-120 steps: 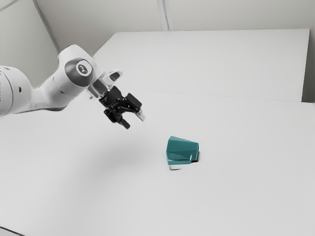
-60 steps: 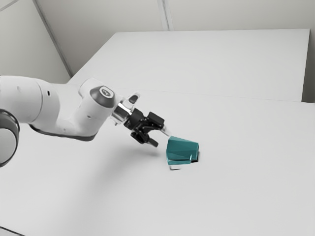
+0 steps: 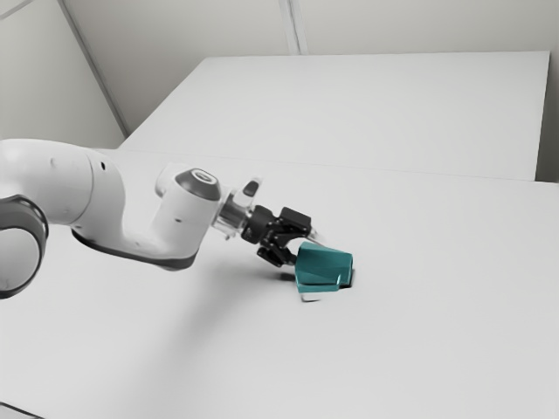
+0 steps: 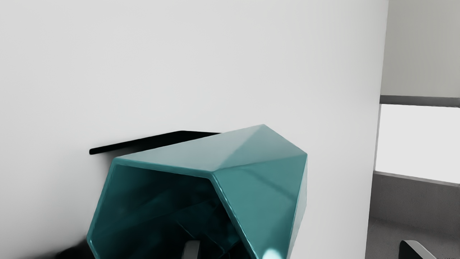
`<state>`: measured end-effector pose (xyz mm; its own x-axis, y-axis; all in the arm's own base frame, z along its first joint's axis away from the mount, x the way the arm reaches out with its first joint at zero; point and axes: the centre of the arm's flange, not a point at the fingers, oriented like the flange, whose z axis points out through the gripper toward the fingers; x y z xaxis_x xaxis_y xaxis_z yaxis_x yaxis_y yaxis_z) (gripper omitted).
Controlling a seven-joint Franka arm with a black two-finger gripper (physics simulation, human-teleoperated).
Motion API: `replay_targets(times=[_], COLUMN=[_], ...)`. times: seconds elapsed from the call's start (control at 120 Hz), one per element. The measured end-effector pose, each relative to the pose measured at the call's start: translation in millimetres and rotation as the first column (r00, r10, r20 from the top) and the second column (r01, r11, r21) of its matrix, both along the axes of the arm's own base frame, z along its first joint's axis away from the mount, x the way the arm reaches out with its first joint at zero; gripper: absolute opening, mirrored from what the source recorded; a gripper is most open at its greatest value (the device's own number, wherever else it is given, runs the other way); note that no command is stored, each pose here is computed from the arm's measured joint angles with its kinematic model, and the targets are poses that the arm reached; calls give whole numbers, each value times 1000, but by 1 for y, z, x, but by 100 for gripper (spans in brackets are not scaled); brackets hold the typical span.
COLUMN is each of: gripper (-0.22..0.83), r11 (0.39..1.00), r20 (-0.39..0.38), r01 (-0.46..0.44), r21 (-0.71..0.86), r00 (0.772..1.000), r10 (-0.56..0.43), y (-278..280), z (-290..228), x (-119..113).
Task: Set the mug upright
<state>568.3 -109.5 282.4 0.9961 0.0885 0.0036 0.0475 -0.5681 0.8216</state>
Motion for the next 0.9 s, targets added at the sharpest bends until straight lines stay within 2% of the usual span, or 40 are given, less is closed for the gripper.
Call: replay_targets(times=[0.033,0.192,0.325,0.467,0.767,0.833,0.9], gripper=[56,15,-3,-11,-15,-16,-16], r11=[1000,1000,1000,999,999,997,981], r20=[3,29,53,71,155,187,219], r01=[0,4,23,37,45,68,121], r21=[-6,-15,-20,-21,-3,40,154], r00=[1000,1000,998,997,987,980,964], r10=[0,-3,-22,-35,-44,-74,-153], y=[-1,-3,-12,-18,-16,-13,-7], z=[0,4,10,15,60,82,109], x=[0,2,3,2,1,-1,-3])
